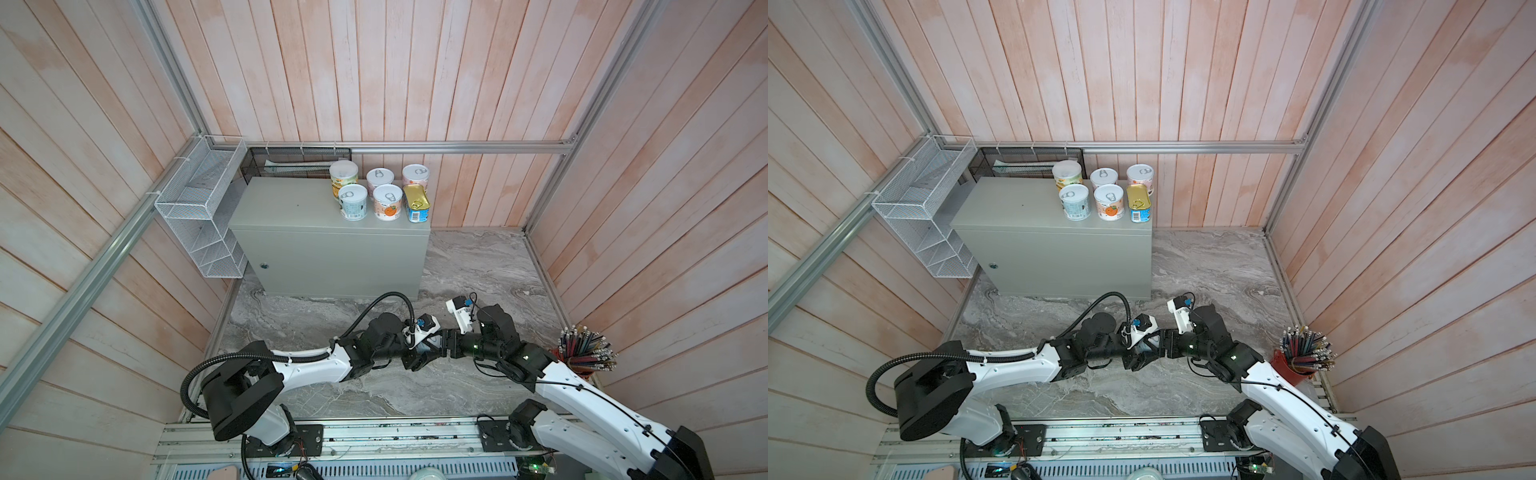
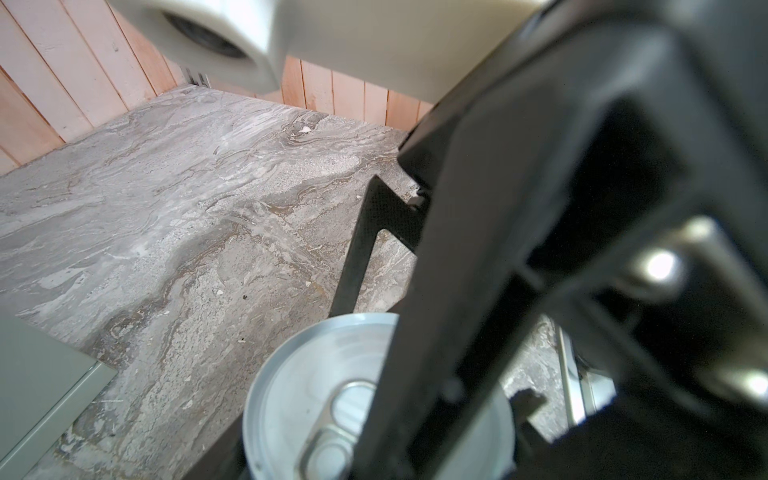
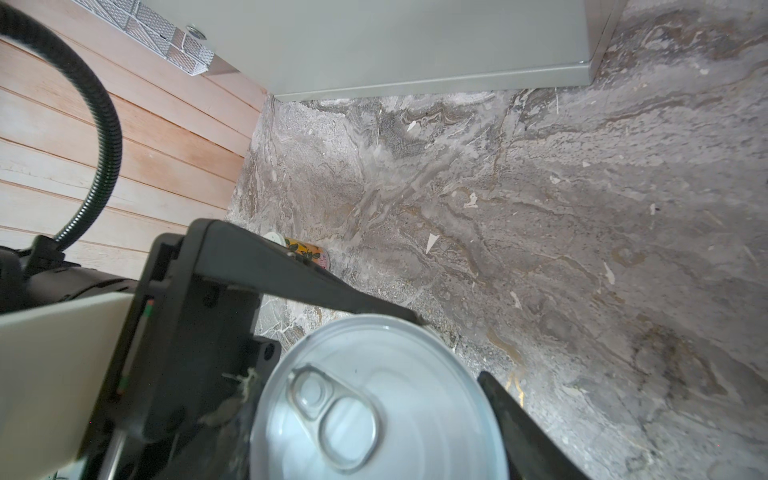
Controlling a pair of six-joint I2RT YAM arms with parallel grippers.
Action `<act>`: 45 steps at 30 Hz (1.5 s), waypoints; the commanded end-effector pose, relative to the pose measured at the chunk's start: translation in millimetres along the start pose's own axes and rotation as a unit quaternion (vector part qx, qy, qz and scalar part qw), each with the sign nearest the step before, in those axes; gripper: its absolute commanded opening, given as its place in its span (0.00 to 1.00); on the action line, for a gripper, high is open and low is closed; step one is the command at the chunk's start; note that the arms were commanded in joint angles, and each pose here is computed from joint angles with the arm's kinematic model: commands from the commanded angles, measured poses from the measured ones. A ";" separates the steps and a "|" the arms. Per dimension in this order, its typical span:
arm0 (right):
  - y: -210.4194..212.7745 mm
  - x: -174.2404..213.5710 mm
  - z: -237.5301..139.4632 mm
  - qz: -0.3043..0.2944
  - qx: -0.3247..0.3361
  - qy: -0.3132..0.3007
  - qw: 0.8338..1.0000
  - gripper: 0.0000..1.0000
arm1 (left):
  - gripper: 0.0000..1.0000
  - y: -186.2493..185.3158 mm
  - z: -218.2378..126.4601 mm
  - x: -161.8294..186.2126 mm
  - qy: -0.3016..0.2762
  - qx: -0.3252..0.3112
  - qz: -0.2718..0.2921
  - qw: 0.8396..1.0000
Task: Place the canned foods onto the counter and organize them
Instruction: 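Close the left gripper on the can held by the right gripper, then open the right gripper and withdraw it while the left holds the can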
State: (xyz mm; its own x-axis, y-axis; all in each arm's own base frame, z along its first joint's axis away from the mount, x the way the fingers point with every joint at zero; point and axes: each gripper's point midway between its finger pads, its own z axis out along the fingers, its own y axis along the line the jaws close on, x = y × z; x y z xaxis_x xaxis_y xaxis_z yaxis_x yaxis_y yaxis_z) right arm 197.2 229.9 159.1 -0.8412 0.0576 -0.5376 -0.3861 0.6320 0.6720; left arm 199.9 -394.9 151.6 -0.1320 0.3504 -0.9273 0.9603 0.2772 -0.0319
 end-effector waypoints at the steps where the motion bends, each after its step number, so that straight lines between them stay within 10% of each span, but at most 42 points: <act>1: 27.8 -29.0 -9.1 -0.025 -0.042 -0.047 0.998 0.59 | 0.63 -1.9 2.1 -0.4 -0.008 -0.004 0.000 1.000; 21: 23.8 -26.5 -13.7 -0.012 -0.034 -0.052 0.998 0.85 | 0.54 15.9 -3.7 -2.6 -0.011 -0.059 -0.009 0.998; 45: -22.3 -0.5 -27.3 0.059 0.012 -0.112 0.992 0.86 | 0.53 28.8 -11.0 -4.9 -0.010 -0.099 -0.020 0.995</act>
State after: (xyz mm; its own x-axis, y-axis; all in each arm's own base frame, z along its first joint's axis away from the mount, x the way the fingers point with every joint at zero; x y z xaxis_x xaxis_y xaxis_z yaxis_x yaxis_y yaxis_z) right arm 191.6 200.3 154.5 -0.7950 0.2329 -0.5601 -0.3116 0.6354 0.7066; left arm 220.8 -376.6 134.2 -0.1994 0.3890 -0.8994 0.8940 0.4480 -0.0045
